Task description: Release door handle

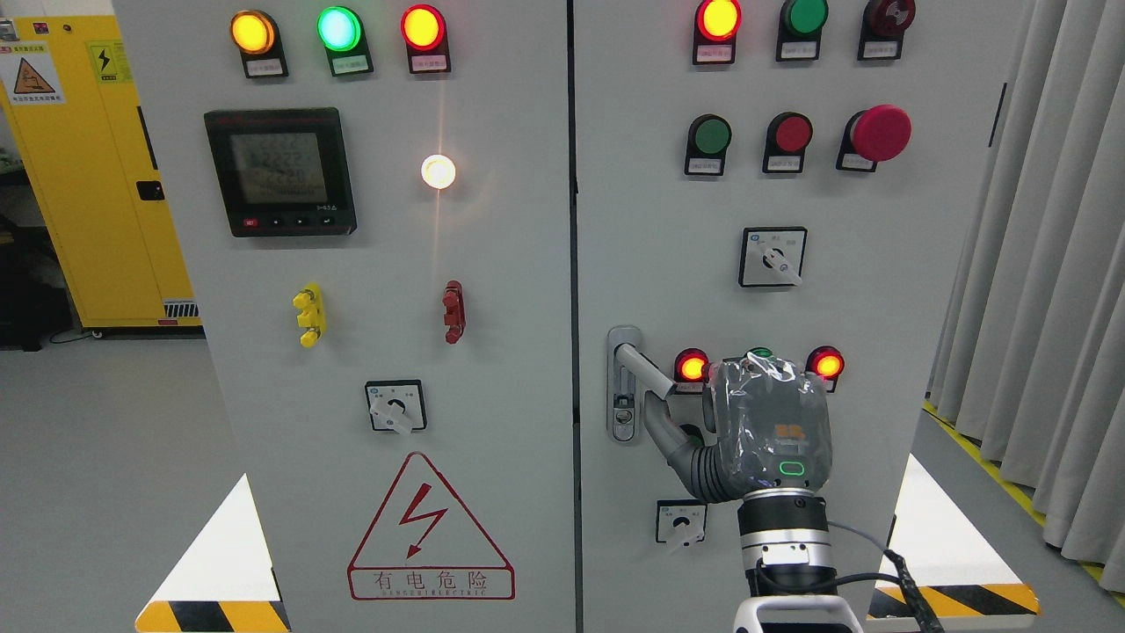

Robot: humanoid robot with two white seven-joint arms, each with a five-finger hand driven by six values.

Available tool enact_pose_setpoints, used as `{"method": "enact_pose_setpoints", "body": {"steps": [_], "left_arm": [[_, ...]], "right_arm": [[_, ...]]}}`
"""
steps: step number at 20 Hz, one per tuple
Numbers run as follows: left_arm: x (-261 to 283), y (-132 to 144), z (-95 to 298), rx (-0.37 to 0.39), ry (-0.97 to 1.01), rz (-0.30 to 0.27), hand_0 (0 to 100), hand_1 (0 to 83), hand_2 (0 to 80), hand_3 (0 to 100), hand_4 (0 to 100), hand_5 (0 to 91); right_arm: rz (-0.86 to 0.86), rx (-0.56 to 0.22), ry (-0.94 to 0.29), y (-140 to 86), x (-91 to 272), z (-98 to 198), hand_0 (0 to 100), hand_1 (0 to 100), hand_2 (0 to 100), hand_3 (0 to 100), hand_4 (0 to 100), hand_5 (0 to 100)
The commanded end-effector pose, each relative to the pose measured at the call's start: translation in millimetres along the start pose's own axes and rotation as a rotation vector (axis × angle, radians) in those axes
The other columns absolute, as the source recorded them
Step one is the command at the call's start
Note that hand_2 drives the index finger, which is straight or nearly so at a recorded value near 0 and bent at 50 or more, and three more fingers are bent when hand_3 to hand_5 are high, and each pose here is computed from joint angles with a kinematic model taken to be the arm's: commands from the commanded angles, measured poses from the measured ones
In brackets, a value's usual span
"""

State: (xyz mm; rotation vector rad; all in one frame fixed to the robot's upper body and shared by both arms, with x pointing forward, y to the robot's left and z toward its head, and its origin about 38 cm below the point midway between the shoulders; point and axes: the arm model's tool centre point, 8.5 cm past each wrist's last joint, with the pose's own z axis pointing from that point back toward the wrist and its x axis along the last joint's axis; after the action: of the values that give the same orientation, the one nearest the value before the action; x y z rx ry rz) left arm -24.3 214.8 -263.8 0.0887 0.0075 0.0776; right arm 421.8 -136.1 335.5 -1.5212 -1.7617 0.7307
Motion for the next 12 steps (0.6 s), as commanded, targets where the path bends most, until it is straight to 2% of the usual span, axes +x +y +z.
{"method": "enact_pose_setpoints", "body": {"steps": [1, 12], "left_arm": [[5.3, -0.8, -0.4, -0.002, -0.015, 0.002, 12, 55.6, 0.0, 0, 0, 0.0], [5.3, -0.8, -0.4, -0.002, -0.015, 0.002, 12, 55.6, 0.0, 0, 0, 0.0]], "right_arm": [[-0.002, -0.006, 0.001, -2.3, -0.5, -0.3, 39, 30, 100, 100, 100, 100], [-0.001, -0.016, -0.002, -5.1, -0.5, -2.5, 38, 30, 100, 100, 100, 100]]}}
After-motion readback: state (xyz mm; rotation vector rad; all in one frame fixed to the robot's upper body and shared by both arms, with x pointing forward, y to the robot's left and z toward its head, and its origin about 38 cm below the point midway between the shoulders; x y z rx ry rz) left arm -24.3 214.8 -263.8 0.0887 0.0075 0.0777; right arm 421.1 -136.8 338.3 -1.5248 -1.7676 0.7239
